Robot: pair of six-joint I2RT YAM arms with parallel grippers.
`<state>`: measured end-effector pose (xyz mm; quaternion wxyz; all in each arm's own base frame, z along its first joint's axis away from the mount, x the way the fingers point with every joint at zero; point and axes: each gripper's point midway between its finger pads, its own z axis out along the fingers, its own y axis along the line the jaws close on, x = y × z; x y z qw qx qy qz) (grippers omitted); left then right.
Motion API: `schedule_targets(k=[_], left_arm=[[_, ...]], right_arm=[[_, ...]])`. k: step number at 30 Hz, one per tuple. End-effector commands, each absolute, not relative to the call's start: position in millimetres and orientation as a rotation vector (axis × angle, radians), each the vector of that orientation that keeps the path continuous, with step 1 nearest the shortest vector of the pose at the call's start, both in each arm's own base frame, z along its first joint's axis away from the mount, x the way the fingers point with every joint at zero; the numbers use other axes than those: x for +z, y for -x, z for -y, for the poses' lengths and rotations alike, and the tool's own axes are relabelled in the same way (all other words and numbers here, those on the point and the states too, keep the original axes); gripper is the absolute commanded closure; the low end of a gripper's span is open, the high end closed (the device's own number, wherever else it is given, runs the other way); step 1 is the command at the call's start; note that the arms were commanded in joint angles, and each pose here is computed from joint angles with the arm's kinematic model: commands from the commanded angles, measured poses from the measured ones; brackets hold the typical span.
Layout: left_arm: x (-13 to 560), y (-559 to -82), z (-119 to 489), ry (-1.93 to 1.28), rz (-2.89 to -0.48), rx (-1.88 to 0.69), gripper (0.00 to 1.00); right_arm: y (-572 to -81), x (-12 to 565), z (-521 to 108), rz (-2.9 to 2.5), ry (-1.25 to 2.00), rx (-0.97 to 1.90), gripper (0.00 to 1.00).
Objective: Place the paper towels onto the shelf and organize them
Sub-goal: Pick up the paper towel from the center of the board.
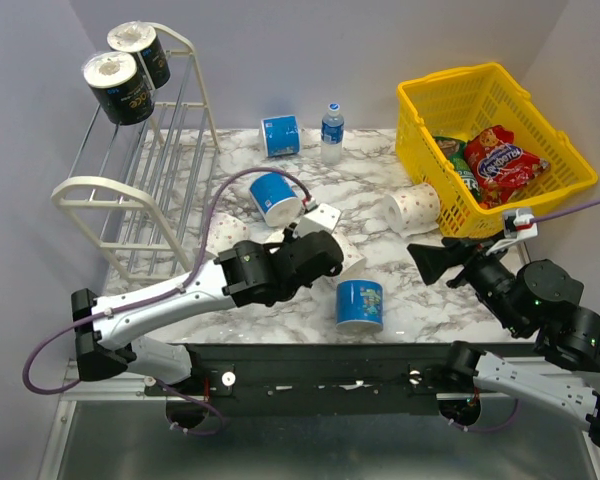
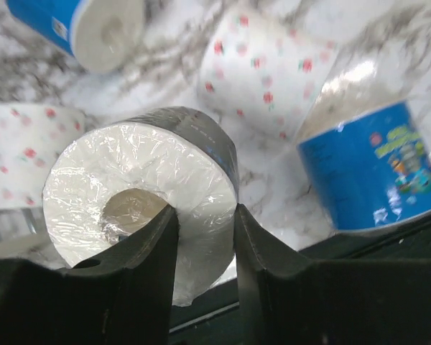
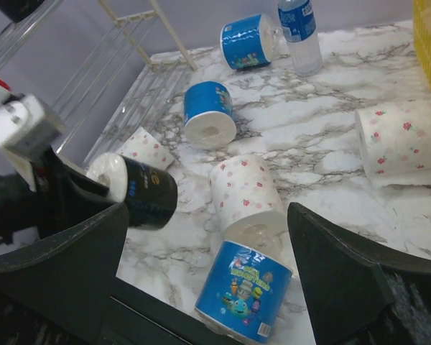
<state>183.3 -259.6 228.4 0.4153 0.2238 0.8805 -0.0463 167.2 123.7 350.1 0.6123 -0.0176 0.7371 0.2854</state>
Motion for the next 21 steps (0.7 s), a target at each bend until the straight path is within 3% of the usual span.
schedule_targets(k=[1,12,21], left_arm=[[317,-228,236,-0.471,-2.001,0.05,0.67],[471,-306,149,-0.15,-1.776,0.129,0.67],[505,-328,72,0.004,-1.725,0.27,0.68]], right_arm=[[-167,364,-119,-1.678,0.034,0.651,0.0],[-153,350,-124,-1.704,0.056,0.747,0.0],[-150,348,-113,-1.682,0.049,0.735,0.0]])
